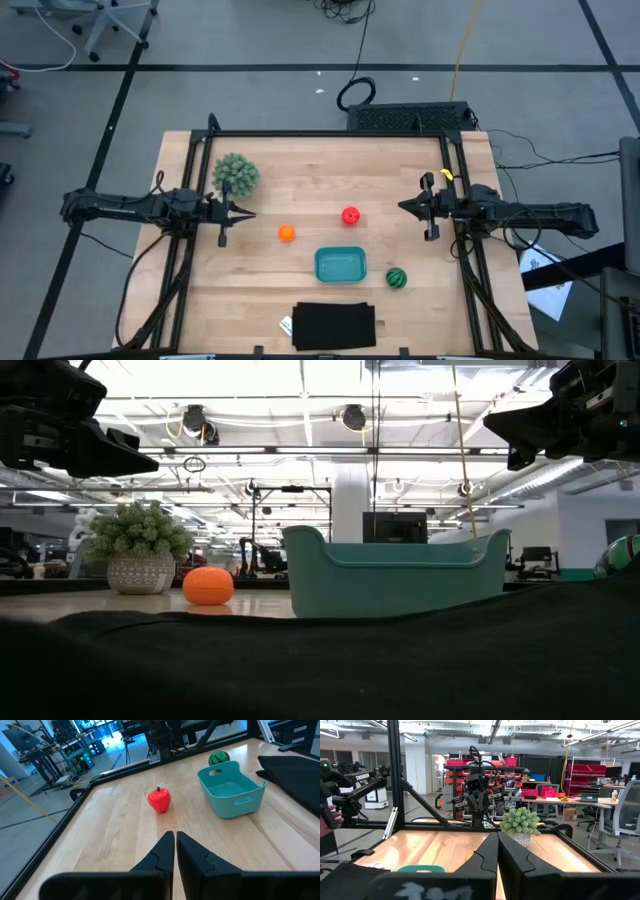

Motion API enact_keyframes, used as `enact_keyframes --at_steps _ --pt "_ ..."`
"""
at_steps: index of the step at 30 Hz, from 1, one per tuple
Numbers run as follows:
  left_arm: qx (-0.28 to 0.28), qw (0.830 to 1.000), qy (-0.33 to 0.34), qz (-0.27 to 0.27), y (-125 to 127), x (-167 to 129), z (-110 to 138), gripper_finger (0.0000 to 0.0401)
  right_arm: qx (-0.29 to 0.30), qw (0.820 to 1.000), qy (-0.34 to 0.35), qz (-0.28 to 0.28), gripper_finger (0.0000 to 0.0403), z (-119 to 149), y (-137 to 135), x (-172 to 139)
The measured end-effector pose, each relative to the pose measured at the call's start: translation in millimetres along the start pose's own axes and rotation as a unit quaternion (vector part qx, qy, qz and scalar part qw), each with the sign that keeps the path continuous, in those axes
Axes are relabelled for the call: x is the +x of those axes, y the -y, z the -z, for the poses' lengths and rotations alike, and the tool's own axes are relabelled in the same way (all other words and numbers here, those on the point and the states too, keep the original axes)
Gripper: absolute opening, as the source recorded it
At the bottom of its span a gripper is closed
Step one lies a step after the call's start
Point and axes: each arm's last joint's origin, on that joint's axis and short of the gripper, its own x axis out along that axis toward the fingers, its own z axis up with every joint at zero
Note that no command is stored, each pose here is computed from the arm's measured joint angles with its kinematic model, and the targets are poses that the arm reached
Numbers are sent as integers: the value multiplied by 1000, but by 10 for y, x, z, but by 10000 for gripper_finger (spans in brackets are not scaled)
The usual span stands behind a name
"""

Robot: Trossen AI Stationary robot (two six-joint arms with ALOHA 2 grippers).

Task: Pick and placing Produce into tupperware

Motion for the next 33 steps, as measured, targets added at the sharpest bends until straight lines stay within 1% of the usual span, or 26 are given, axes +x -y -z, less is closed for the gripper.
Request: enact_keyframes --at_steps 14,20,25,29,33 --pt "-5 1000 3 -1 -2 0 -7 24 0 1000 0 0 0 0 0 0" --pt "-53 999 3 -1 -2 0 -6 24 0 1000 0 0 0 0 0 0" --pt "-55 998 3 -1 -2 0 -6 24 0 1000 4 0 0 -8 0 0" --pt "-67 998 5 -1 -2 0 -9 24 0 1000 4 0 0 -7 0 0" --pt "-110 994 26 -4 -14 -2 -49 24 -6 1000 4 0 0 -7 0 0"
